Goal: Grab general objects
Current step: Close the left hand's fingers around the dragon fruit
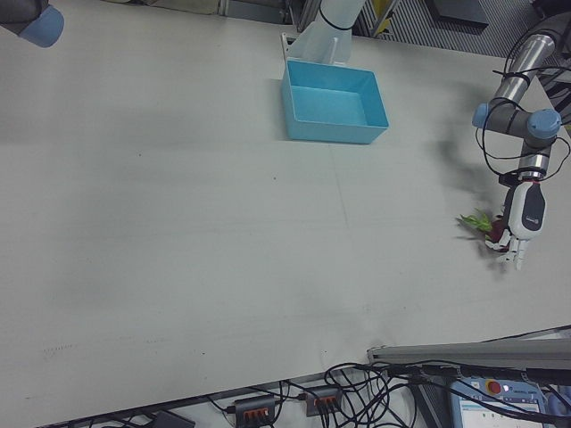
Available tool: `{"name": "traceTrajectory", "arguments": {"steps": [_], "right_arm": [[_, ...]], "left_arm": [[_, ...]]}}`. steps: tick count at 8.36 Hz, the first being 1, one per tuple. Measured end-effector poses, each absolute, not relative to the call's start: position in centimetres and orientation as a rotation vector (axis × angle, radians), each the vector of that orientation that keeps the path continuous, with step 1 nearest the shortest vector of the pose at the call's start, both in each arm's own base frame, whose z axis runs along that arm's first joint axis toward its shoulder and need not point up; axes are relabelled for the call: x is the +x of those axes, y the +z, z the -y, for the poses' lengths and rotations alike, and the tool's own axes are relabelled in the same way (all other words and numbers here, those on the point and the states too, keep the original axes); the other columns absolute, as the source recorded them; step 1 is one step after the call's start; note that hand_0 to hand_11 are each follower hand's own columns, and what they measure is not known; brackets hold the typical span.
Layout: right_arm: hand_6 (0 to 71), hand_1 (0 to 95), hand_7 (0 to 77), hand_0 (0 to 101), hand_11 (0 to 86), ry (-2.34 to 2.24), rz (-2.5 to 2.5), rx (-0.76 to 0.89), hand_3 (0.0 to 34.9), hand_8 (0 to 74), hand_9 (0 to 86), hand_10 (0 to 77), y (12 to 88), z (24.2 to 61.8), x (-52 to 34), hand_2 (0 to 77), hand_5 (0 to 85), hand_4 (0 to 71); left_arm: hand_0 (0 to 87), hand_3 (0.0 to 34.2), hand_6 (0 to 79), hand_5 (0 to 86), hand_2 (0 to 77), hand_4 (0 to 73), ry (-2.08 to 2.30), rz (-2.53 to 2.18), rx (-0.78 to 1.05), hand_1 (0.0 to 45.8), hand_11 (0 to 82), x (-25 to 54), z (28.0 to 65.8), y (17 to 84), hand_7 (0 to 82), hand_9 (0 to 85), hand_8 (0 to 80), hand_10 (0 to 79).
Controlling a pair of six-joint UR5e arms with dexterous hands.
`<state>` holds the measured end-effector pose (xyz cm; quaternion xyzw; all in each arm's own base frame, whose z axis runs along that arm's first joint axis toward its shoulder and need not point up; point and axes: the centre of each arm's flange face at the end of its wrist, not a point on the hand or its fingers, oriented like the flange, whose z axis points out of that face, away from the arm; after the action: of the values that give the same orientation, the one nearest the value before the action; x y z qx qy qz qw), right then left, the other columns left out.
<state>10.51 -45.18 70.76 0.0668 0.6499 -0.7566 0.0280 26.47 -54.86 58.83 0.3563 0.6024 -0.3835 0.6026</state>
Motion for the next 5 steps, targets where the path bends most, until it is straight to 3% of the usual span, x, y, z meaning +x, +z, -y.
{"name": "traceTrajectory", "arguments": {"steps": [2, 3, 5], "right_arm": [[0.0, 94.9, 0.0, 0, 0.5, -2.335, -2.006, 0.206, 0.0, 0.0, 0.5, 0.0, 70.75, 45.18, 10.51, 77.4, 0.0, 0.0], [0.0, 94.9, 0.0, 0, 0.5, -2.335, -2.006, 0.206, 0.0, 0.0, 0.5, 0.0, 70.76, 45.18, 10.51, 77.4, 0.0, 0.0], [0.0, 94.9, 0.0, 0, 0.5, -2.335, -2.006, 0.206, 0.0, 0.0, 0.5, 0.0, 70.76, 45.18, 10.51, 77.4, 0.0, 0.0]], "left_arm": [[79.7, 0.9, 0.5, 70.4, 0.0, 6.0, -0.889, -1.397, 0.827, 0.0, 0.5, 26.54, 54.92, 59.07, 58.9, 10.9, 1.1, 22.9], [79.7, 0.2, 0.5, 70.4, 0.0, 6.0, -0.892, -1.398, 0.832, 0.0, 0.5, 26.47, 54.93, 59.16, 69.8, 10.9, 1.1, 22.9], [79.6, 0.3, 1.6, 70.4, 0.0, 6.0, -0.903, -1.395, 0.844, 0.0, 0.5, 26.27, 54.98, 59.23, 70.4, 14.7, 1.1, 22.9]]}}
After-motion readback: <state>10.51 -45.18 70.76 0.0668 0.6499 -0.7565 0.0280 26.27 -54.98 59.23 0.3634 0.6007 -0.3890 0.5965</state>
